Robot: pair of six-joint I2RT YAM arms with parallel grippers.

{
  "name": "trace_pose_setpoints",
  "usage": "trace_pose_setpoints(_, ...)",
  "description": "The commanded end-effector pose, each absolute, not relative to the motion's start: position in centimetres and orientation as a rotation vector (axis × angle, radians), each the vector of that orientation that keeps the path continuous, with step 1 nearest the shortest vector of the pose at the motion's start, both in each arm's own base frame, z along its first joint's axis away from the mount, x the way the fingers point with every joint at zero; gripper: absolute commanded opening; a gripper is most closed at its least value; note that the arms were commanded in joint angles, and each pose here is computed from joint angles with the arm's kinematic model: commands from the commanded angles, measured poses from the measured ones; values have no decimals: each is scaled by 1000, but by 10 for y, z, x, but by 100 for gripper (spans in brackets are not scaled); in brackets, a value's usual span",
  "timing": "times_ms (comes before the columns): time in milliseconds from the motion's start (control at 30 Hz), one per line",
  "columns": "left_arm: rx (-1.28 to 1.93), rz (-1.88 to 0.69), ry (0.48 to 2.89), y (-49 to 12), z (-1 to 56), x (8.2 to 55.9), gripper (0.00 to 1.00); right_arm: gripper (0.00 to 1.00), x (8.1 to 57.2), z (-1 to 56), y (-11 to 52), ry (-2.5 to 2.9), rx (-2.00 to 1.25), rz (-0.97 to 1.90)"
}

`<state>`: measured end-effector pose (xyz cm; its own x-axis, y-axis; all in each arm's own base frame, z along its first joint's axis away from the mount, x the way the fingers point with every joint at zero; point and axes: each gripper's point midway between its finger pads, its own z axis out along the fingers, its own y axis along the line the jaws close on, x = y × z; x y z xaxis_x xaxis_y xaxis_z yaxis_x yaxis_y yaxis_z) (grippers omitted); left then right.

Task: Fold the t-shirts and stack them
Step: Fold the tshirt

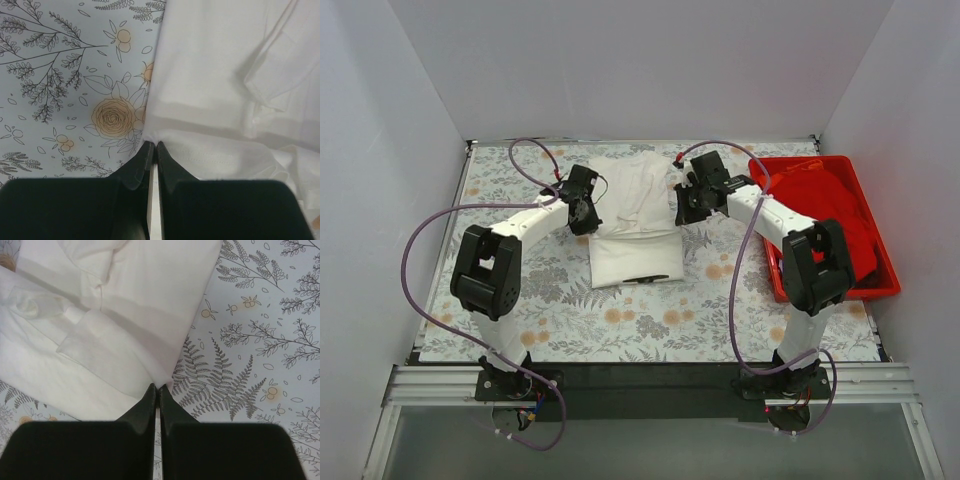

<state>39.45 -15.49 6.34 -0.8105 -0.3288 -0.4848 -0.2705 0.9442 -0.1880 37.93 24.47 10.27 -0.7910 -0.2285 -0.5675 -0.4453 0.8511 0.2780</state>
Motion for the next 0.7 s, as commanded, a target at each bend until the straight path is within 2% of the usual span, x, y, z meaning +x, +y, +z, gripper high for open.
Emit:
trace_pose_setpoints(0, -438, -132, 2464, -146, 87, 422, 0, 1, 405, 120, 251, 2403, -510, 560)
trace_pose_setpoints(667, -459, -74, 2448, -140, 61, 444, 0, 1, 435, 92, 254, 2406, -497, 549)
